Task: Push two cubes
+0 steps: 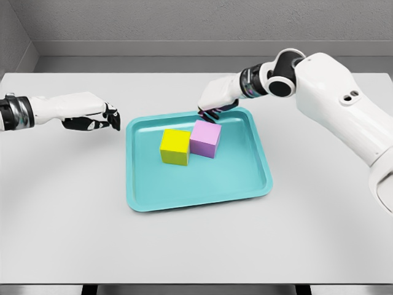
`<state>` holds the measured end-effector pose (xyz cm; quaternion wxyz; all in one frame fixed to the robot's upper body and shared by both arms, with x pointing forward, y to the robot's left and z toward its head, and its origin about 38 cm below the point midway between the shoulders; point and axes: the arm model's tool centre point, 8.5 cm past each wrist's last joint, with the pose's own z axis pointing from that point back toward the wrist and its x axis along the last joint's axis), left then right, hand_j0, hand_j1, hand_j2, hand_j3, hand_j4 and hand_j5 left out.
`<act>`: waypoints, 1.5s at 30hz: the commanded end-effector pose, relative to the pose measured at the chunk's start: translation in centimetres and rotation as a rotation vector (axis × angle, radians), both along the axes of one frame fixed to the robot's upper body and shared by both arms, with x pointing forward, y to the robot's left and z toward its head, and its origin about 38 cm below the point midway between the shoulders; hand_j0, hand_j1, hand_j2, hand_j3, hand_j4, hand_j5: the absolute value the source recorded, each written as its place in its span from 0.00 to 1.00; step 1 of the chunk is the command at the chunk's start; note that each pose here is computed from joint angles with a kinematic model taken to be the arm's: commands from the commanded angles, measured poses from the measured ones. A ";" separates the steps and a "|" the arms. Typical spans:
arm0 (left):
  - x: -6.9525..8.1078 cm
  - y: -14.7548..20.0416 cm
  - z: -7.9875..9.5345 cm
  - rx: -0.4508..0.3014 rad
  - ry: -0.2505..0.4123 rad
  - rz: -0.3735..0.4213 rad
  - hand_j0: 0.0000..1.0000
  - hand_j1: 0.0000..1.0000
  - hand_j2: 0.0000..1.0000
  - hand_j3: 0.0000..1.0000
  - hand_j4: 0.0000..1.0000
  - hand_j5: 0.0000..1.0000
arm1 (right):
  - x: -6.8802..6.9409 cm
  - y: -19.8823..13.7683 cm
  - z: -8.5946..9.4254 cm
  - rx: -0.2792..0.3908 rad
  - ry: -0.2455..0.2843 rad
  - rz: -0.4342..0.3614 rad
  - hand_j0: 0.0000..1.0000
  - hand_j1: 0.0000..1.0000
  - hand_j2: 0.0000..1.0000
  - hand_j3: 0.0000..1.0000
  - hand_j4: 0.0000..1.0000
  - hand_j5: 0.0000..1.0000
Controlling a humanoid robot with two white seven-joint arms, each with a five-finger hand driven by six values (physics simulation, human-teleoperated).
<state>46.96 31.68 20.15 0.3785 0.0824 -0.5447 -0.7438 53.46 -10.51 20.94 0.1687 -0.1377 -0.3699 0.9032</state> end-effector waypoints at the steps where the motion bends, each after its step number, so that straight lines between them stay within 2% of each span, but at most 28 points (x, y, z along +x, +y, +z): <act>1: 0.0 -0.1 0.2 -0.007 -0.001 -0.001 0.40 0.40 0.40 0.40 0.40 0.40 | -0.2 0.3 -0.3 -0.008 0.004 0.013 0.32 0.32 0.32 0.32 0.32 0.32; 5: 0.0 0.0 0.2 -0.005 -0.001 0.000 0.40 0.40 0.40 0.40 0.40 0.40 | -0.8 1.0 -0.1 0.004 0.002 0.044 0.32 0.32 0.32 0.32 0.32 0.32; 18: 0.0 0.0 0.2 -0.005 -0.001 0.000 0.40 0.40 0.40 0.40 0.40 0.40 | -1.5 1.5 0.2 0.013 -0.003 0.082 0.32 0.32 0.32 0.32 0.32 0.32; 35: 0.0 0.0 0.2 -0.005 -0.001 0.000 0.40 0.40 0.40 0.40 0.40 0.40 | -1.9 1.1 -0.5 -0.003 0.005 0.092 0.31 0.31 0.31 0.31 0.31 0.31; 43: 0.0 0.0 0.2 -0.005 -0.001 0.000 0.40 0.40 0.40 0.40 0.40 0.40 | -1.6 0.9 0.4 0.021 -0.005 0.079 0.31 0.31 0.31 0.31 0.31 0.31; 44: 0.0 0.0 0.2 -0.005 -0.001 0.000 0.40 0.40 0.40 0.40 0.40 0.40 | -1.4 0.9 1.0 0.040 -0.012 0.072 0.31 0.31 0.31 0.31 0.31 0.31; 45: 0.0 0.0 0.2 -0.005 -0.001 0.000 0.40 0.40 0.40 0.40 0.40 0.40 | -0.9 0.5 2.4 0.090 -0.030 0.049 0.31 0.31 0.31 0.31 0.31 0.31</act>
